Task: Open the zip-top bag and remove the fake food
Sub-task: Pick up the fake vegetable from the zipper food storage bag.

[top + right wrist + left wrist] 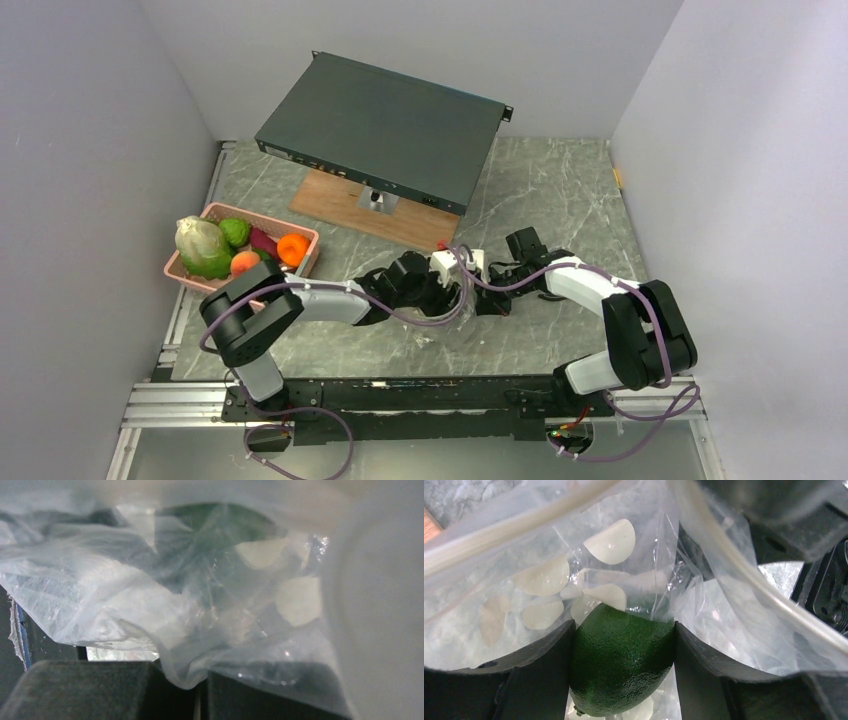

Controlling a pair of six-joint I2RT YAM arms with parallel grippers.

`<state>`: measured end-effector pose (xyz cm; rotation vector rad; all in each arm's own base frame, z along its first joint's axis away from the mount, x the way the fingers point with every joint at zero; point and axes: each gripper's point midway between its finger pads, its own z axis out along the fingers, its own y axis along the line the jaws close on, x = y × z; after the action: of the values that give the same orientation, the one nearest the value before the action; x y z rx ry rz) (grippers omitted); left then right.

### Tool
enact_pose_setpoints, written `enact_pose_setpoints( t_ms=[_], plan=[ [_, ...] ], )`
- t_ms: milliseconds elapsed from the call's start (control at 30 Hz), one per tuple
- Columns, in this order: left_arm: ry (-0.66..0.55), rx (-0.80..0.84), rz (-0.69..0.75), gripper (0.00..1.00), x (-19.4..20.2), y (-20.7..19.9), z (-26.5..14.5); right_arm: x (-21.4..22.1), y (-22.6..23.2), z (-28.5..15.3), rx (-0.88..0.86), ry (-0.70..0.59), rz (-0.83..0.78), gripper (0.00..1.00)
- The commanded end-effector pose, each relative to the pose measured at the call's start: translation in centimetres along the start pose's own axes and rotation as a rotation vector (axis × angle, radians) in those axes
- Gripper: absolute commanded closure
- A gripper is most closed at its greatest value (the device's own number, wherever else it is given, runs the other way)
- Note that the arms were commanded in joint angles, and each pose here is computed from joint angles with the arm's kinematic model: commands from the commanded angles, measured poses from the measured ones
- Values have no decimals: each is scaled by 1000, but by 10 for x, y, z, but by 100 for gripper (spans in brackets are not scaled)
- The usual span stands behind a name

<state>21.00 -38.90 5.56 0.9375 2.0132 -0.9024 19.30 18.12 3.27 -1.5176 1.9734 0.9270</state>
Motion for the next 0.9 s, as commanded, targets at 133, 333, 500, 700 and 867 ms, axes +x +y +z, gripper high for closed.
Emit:
enact_pose_setpoints(
  t_ms=[133,333,500,700,867],
  plan=[
    [-76,-14,62,80,-44,-3,-36,-30,-7,-7,6,-95,-89,100],
    [-126,21,44,96,-61,-13,-54,-28,-7,-7,9,-89,-95,100],
    [-136,23,49,99,-66,-16,-73,-28,-8,-8,13,-87,-101,100],
    [-148,-19,83,100,-75,-10,-99,-29,-9,-8,14,-88,-99,100],
    [-141,-45,121,100,-80,-8,-119,-29,-8,-8,13,-86,-102,100]
  ],
)
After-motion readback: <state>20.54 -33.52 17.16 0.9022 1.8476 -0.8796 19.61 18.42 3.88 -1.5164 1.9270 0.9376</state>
